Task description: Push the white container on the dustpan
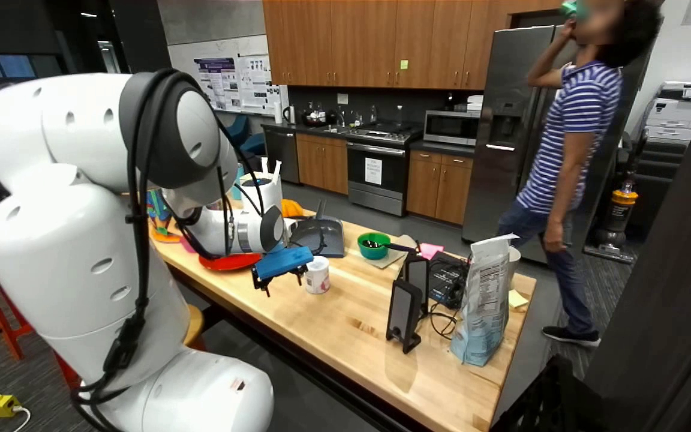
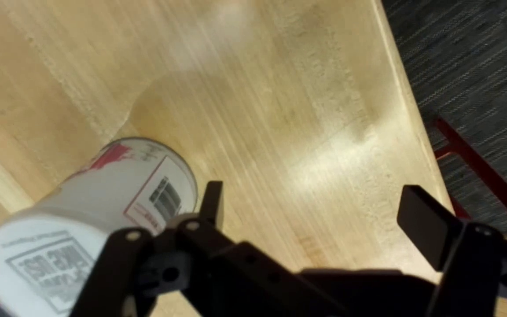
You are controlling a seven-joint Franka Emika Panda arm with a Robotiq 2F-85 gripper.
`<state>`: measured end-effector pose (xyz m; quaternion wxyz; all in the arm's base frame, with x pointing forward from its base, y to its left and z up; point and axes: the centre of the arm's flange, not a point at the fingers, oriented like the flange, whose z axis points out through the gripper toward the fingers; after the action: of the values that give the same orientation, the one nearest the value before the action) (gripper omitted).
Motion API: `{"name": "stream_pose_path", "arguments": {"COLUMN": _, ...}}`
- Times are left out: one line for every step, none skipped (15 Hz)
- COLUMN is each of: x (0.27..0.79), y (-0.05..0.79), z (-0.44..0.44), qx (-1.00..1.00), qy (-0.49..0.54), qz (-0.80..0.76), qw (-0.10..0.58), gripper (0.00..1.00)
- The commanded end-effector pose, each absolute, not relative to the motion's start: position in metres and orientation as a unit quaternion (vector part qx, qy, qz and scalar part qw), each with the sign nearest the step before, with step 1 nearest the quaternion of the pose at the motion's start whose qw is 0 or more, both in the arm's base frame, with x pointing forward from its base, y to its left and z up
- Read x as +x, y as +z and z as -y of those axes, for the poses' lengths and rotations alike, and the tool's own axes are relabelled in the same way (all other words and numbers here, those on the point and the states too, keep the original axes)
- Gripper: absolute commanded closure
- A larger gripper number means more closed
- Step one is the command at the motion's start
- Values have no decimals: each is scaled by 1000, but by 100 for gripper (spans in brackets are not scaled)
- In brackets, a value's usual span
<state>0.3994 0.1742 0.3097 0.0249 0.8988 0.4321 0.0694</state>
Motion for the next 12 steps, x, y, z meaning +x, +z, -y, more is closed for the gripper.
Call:
{"name": "stream_pose_path", "arguments": {"x": 398, "y": 305, "z": -175, "qx": 902, "qy": 63, "qz": -426, "qw": 26, "gripper": 0}}
{"name": "stream_pose_path", "arguments": {"x": 398, "y": 303, "z": -175, "qx": 904, "qy": 59, "qz": -423, "qw": 25, "gripper": 0}}
{"name": "stream_pose_path", "arguments": {"x": 399, "y": 302, "z": -175, "qx": 905, "qy": 58, "qz": -421, "qw": 25, "gripper": 0}}
{"name": "stream_pose_path", "arguments": {"x": 397, "y": 304, "z": -169, "qx": 909, "qy": 62, "qz": -411, "qw": 25, "gripper": 0}}
{"name": "stream_pose_path", "arguments": {"x": 397, "y": 305, "z": -159, "qx": 914, "qy": 64, "qz": -399, "qw": 28, "gripper": 0}}
{"name": "stream_pose_path", "arguments": {"x": 400, "y": 306, "z": -150, "qx": 920, "qy": 65, "qz": -386, "qw": 30, "gripper": 0}}
{"name": "stream_pose_path", "arguments": {"x": 401, "y": 306, "z": -141, "qx": 924, "qy": 68, "qz": -374, "qw": 37, "gripper": 0}}
{"name": "stream_pose_path", "arguments": {"x": 401, "y": 305, "z": -130, "qx": 930, "qy": 69, "qz": -358, "qw": 44, "gripper": 0}}
{"name": "stream_pose_path", "arguments": {"x": 403, "y": 305, "z": -118, "qx": 936, "qy": 70, "qz": -342, "qw": 47, "gripper": 0}}
{"name": "stream_pose_path", "arguments": {"x": 405, "y": 304, "z": -106, "qx": 941, "qy": 72, "qz": -327, "qw": 52, "gripper": 0}}
{"name": "stream_pose_path", "arguments": {"x": 407, "y": 304, "z": -97, "qx": 945, "qy": 75, "qz": -315, "qw": 55, "gripper": 0}}
{"name": "stream_pose_path", "arguments": {"x": 409, "y": 304, "z": -90, "qx": 947, "qy": 79, "qz": -305, "qw": 57, "gripper": 0}}
